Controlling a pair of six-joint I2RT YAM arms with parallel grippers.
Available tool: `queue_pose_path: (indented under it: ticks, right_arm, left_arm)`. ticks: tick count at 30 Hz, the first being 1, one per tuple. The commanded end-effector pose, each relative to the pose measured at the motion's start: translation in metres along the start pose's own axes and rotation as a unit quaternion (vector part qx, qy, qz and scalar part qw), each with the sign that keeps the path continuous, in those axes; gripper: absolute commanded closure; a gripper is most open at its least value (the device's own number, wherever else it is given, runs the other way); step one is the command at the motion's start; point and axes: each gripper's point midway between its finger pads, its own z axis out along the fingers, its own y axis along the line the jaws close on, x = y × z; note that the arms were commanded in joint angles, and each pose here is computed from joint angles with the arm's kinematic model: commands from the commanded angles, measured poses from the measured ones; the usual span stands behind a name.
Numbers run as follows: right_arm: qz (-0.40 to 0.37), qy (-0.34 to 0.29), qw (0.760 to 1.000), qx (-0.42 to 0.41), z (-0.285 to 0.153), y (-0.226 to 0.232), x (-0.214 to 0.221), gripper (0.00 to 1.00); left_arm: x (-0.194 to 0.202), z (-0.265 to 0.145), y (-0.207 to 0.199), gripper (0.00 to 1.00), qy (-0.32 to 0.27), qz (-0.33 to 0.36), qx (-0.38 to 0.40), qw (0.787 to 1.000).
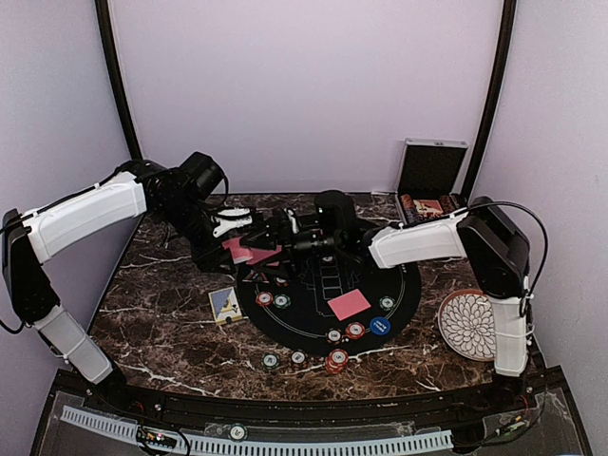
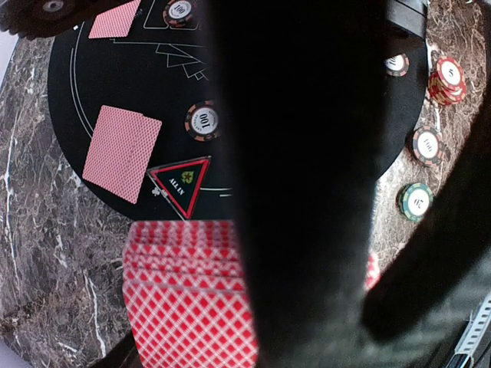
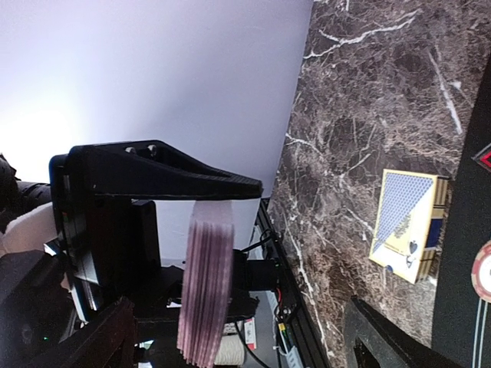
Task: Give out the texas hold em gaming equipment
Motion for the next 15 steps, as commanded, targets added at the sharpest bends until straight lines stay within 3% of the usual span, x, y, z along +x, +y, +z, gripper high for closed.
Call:
queue_pose_path:
  ticks: [1,15]
  right_arm:
    - [-0.011,0.009,0.997,-0.077,0.012,0.036,0.0,0.05]
    - [0.007,0.024,0.996,-0.086,0.045,0.03,-0.003,0.07]
  left_arm:
    - [-0.007,-0.013,-0.001,1.0,-0.016,-0.004,0.002,1.0]
    - [-0.007,-0.013,-0.004,1.0,-0.017,-0.003,0.007,1.0]
